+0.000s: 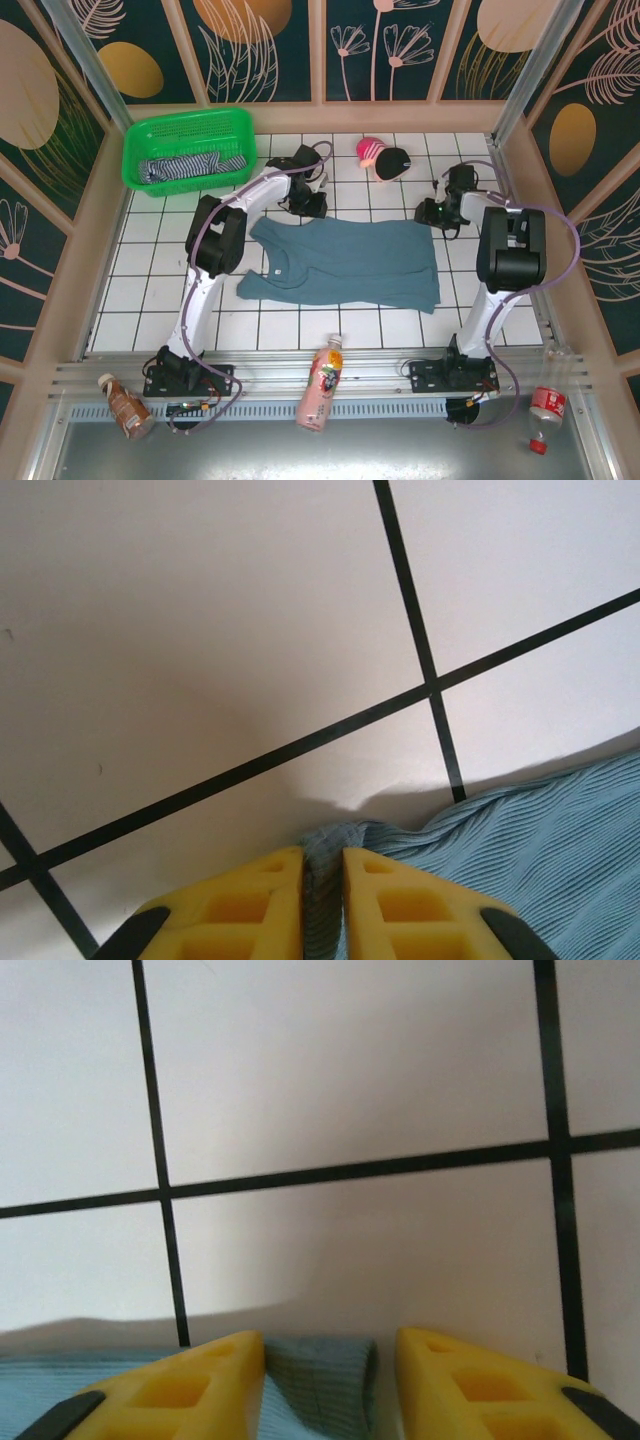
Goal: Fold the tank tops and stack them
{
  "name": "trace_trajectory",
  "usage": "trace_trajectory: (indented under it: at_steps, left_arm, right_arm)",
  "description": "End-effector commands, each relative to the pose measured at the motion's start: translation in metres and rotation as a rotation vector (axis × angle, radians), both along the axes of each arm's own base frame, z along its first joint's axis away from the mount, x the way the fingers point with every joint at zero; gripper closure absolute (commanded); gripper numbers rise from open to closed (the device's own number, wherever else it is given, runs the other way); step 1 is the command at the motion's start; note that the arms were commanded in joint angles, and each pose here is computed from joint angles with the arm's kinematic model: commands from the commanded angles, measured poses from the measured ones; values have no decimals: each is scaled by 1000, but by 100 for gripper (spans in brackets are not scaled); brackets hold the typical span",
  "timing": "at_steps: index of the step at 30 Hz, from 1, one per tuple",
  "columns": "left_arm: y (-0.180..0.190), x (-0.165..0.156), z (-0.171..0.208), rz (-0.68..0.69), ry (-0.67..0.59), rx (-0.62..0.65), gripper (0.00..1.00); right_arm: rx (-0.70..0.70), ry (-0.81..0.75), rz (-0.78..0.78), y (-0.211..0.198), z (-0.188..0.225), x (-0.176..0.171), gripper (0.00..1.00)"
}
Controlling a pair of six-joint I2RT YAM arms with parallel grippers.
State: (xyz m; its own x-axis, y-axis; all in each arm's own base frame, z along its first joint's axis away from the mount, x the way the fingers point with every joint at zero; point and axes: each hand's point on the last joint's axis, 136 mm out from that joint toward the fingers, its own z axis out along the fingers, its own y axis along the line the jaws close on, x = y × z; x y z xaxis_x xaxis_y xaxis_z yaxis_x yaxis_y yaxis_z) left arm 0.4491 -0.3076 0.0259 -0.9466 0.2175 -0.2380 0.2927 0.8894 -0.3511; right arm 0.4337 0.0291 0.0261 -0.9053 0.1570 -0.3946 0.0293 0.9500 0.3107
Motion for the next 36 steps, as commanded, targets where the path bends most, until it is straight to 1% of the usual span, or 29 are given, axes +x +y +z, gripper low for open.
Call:
trace_trajectory:
  at_steps: [1,5,12,13,14,15,20,26,30,36]
  left_arm:
    - [-5,2,-5,-15,-6,-23,83]
    - [-3,4,-5,-20,-17,-17,86]
    - [-3,6,-4,-38,-48,-18,93]
    - [-3,8,-2,-39,-55,-19,95]
    - [-4,10,2,-41,-69,-22,98]
    - [-4,11,6,-40,-81,-22,99]
    - [-4,10,23,-48,-123,-46,100]
    - [3,0,36,-49,-162,-61,100]
    - [6,-8,49,-52,-197,-79,100]
    - [8,-28,55,-64,-204,-112,100]
  right_arm:
    - [19,-19,44,13,6,6,63]
    - [23,-10,45,15,1,3,70]
    - [-11,-33,56,11,2,6,91]
    - [-12,-44,55,11,4,7,92]
    - [-13,-55,56,11,8,8,93]
    - [-12,-65,53,10,11,8,95]
    - [36,-143,56,11,30,4,96]
    - [95,-219,47,11,51,-12,97]
    - [106,-238,41,8,58,-25,98]
    - [120,-234,29,5,60,-49,98]
